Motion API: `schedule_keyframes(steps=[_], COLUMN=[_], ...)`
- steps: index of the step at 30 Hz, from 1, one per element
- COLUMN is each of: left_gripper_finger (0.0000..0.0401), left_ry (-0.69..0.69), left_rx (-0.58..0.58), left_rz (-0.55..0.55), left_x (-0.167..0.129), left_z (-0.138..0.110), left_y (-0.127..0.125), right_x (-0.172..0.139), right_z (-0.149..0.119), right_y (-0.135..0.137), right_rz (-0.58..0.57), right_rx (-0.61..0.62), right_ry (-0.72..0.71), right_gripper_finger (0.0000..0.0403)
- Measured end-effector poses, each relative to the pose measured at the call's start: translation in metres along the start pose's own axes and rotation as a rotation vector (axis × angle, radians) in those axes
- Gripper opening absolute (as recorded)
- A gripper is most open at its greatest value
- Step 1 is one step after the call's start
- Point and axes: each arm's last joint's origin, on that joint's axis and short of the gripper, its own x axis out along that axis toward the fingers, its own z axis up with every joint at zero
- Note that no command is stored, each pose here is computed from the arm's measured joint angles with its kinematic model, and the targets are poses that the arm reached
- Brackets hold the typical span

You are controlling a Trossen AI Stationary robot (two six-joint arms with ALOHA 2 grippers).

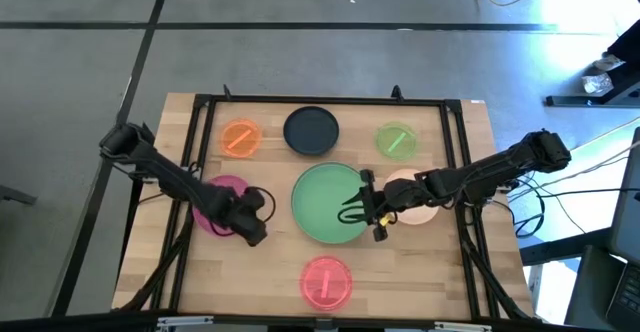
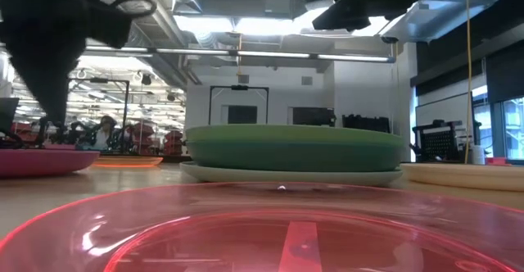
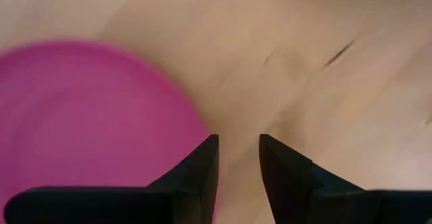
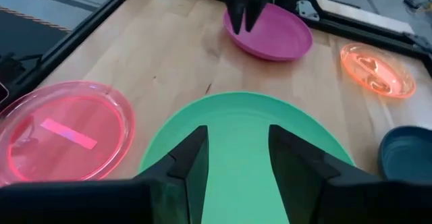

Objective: Stack plastic plates
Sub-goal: Stack the pink plate on top of the light green plate

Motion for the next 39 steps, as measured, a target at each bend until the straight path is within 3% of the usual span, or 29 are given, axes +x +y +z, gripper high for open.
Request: schedule_keyframes(steps=[15, 27, 33, 39], left_gripper_finger=[0.0100, 0.0098, 0.0067, 0.0011], left_ry=[0.087, 0.120, 0.105, 0.101], left_rx=[-0.005, 0.147, 0.198, 0.226], left_rz=[0.153, 0.190, 0.201, 0.207], left_x=[0.039, 0.050, 0.048, 0.047], left_z=[0.001, 0.001, -0.004, -0.010], left_y=[-0.007, -0.007, -0.008, -0.010], right_x=[0.000, 0.000, 0.000, 0.000], right_z=[-0.002, -0.002, 0.001, 0.006], right_y=[0.000, 0.000, -0.003, -0.003], right_rz=[-0.001, -0.003, -0.092, -0.103], right_rx=[-0.031, 0.052, -0.014, -0.025], right_ry=[0.020, 0.018, -0.003, -0.048], right_gripper_finger=[0.0145, 0.0145, 0.0145, 0.0145])
